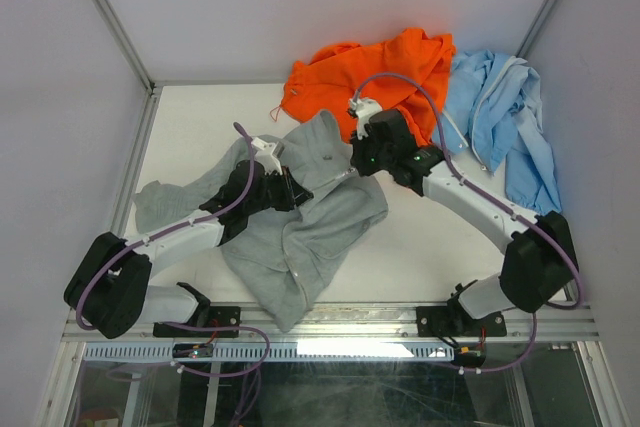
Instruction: Zip up the jacket
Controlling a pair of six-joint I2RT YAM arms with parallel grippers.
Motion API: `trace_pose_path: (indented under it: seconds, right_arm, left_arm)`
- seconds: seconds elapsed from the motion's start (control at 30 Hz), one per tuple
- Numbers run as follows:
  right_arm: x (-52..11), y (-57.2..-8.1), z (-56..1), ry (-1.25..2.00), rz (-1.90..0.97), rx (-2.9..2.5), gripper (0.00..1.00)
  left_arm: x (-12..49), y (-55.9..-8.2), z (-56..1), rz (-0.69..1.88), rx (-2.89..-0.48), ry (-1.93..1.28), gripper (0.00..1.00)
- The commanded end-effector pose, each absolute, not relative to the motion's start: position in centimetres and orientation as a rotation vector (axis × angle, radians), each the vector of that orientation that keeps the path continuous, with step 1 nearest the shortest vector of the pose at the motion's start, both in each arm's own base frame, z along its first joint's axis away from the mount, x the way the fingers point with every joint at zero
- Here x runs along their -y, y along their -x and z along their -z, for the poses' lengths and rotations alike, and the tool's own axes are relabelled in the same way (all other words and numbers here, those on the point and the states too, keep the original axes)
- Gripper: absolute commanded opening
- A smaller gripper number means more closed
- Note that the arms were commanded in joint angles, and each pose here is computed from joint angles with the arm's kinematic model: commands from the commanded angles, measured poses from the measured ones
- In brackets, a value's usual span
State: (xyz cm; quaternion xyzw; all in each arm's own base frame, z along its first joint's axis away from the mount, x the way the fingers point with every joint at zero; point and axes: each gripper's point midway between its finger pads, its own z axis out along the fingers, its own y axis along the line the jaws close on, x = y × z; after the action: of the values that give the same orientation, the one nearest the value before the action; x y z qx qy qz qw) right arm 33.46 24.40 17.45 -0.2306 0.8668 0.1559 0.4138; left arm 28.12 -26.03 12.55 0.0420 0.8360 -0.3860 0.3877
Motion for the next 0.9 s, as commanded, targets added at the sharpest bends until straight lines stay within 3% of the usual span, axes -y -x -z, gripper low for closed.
trace_pose_path:
  seconds: [0.0, 0.23, 0.53, 0.67, 0.8, 0.87]
  right_arm:
    - [-19.4, -36.5, -19.9, 0.346, -0.291, -2.059, 0.0]
    - [-16.4, -38.1, -20.4, 0.184, -0.339, -1.962, 0.0]
    - [-19.3, -37.7, -23.1, 0.277, -0.558, -1.833, 0.0]
    - [-17.8, -39.0, -24.8, 0.217, -0.533, -1.776, 0.0]
    - [-18.1, -39.9, -28.1, 0.243, -0.55, -1.72, 0.0]
    - [-17.9, -40.1, -29.5, 0.234, -0.552, -1.694, 0.03]
  left_arm:
    - [24.0, -28.6, -11.7, 0.867, -2.162, -0.047, 0.0]
    - [24.3, -28.1, -11.5, 0.894, -2.179, -0.046, 0.0]
    - [24.7, -29.0, -12.2, 0.888, -2.165, -0.058, 0.0]
    - [24.9, -31.1, -13.4, 0.861, -2.145, -0.033, 0.0]
    - [25.9, -35.7, -18.6, 0.86, -2.043, -0.032, 0.0]
    - [26.6, -37.4, -20.7, 0.868, -2.005, -0.035, 0.05]
